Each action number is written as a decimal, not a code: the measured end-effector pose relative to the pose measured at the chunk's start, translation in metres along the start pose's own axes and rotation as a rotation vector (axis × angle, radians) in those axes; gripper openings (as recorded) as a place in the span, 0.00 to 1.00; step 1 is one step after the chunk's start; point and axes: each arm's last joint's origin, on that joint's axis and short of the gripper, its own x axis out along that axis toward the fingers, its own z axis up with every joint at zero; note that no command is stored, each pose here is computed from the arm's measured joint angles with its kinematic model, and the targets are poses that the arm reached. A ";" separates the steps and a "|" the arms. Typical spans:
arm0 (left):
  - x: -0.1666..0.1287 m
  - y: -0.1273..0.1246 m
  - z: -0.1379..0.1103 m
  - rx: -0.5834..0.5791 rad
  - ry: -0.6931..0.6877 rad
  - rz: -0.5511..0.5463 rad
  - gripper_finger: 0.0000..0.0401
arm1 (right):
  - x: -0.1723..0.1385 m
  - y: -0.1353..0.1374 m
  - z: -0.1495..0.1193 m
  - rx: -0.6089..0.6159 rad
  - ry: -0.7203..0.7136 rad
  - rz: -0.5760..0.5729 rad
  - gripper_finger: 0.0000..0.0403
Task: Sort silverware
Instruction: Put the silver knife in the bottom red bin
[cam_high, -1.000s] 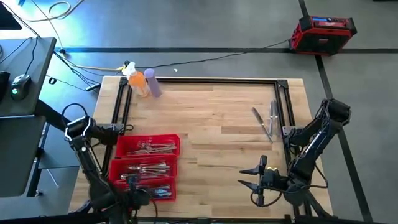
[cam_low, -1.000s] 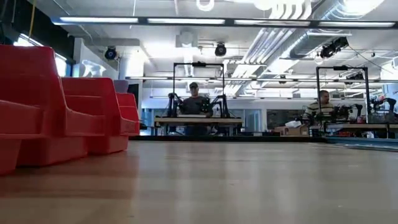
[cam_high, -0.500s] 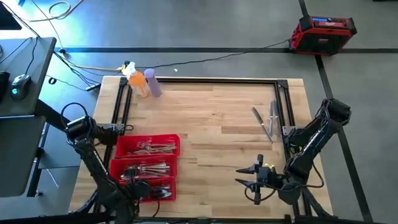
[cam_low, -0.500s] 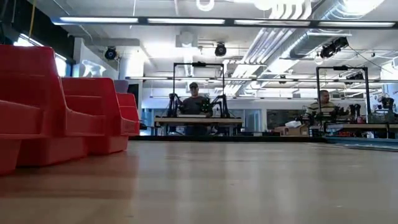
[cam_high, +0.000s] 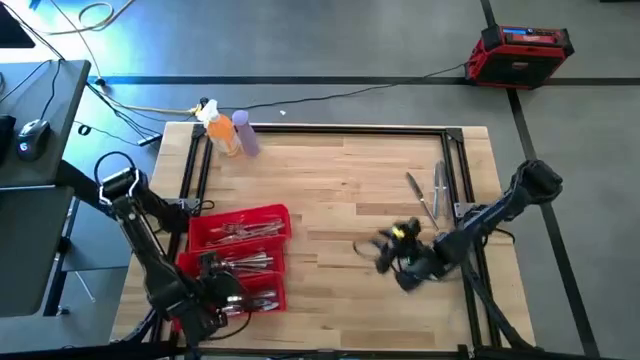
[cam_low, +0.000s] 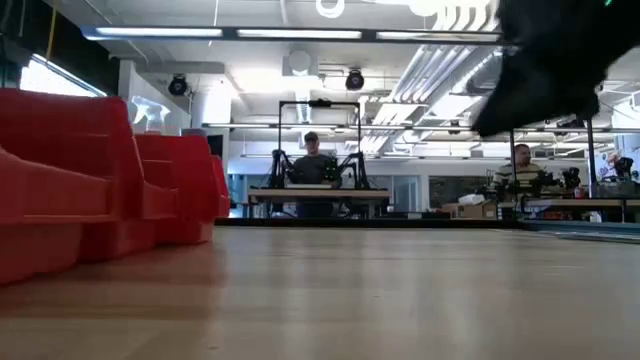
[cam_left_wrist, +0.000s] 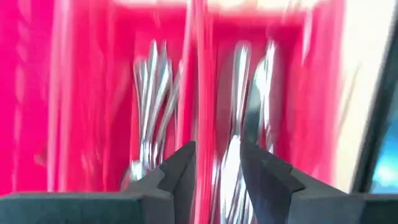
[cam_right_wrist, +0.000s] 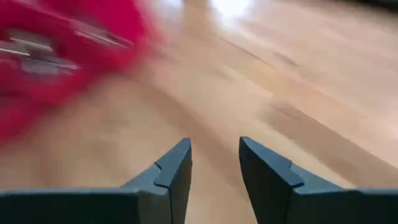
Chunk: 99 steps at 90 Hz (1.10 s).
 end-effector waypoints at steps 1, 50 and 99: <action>-0.002 0.000 0.001 -0.004 -0.016 -0.002 0.27 | 0.003 -0.004 0.001 0.002 0.019 -0.032 0.26; -0.026 -0.025 0.018 0.036 -0.481 -0.017 0.21 | 0.089 -0.124 0.051 0.154 0.379 -0.652 0.00; 0.011 -0.052 0.009 0.110 -0.508 0.098 0.21 | 0.107 -0.146 0.016 0.263 0.406 -0.583 0.00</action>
